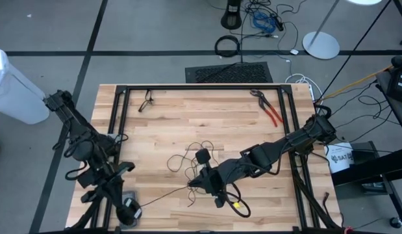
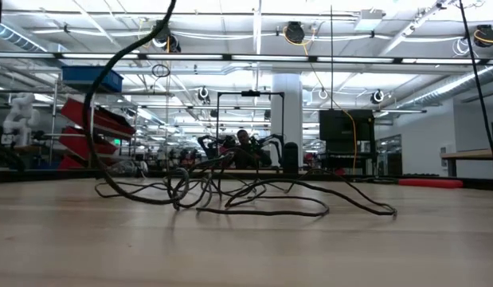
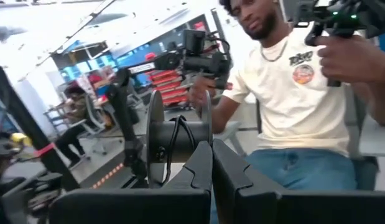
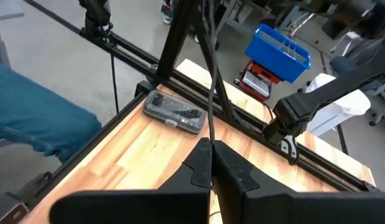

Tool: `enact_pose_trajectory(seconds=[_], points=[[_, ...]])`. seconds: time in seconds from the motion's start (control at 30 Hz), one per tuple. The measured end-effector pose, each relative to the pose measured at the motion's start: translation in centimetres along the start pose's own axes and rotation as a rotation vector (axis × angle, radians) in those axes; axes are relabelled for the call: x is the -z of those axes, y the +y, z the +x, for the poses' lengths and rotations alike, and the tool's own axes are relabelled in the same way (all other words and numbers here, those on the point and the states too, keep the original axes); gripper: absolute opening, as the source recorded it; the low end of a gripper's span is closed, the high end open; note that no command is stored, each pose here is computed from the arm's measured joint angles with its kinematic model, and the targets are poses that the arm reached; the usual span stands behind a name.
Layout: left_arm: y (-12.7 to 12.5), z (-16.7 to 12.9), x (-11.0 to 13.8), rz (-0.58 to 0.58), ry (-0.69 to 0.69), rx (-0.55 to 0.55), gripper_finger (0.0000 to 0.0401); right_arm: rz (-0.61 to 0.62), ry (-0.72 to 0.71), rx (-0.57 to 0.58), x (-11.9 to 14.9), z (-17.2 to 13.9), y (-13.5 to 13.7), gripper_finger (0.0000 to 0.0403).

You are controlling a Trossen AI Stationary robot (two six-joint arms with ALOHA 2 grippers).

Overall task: Coil cords
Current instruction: Uncoil the black cable wire from the spool

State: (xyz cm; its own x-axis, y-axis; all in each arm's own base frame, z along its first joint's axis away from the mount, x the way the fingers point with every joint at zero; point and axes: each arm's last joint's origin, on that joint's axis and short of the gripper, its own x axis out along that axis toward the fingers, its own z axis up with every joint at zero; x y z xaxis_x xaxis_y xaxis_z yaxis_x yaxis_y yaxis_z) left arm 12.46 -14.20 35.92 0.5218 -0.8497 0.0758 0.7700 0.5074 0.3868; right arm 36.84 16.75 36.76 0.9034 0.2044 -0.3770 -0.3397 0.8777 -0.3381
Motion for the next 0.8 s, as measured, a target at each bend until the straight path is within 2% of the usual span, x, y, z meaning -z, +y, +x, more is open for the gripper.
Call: enact_pose_trajectory(seconds=[0.17, 0.33, 0.53, 0.8], points=[[-0.1, 0.6, 0.4, 0.025, 0.011, 0.019, 0.0, 0.016, 0.008, 0.018, 0.4, 0.5, -0.7, 0.0], [0.0, 1.7, 0.7, 0.07, -0.012, 0.011, 0.0, 0.023, 0.065, 0.033, 1.8, 2.3, -1.4, 0.0], [0.0, 2.9, 1.6, 0.068, 0.007, 0.015, 0.0, 0.023, 0.093, 0.071, 2.9, 3.2, -3.2, 0.0], [0.6, 4.5, 3.4, 0.06, 0.055, -0.003, 0.0, -0.008, -0.027, 0.13, 1.8, 3.2, -4.1, 0.0]])
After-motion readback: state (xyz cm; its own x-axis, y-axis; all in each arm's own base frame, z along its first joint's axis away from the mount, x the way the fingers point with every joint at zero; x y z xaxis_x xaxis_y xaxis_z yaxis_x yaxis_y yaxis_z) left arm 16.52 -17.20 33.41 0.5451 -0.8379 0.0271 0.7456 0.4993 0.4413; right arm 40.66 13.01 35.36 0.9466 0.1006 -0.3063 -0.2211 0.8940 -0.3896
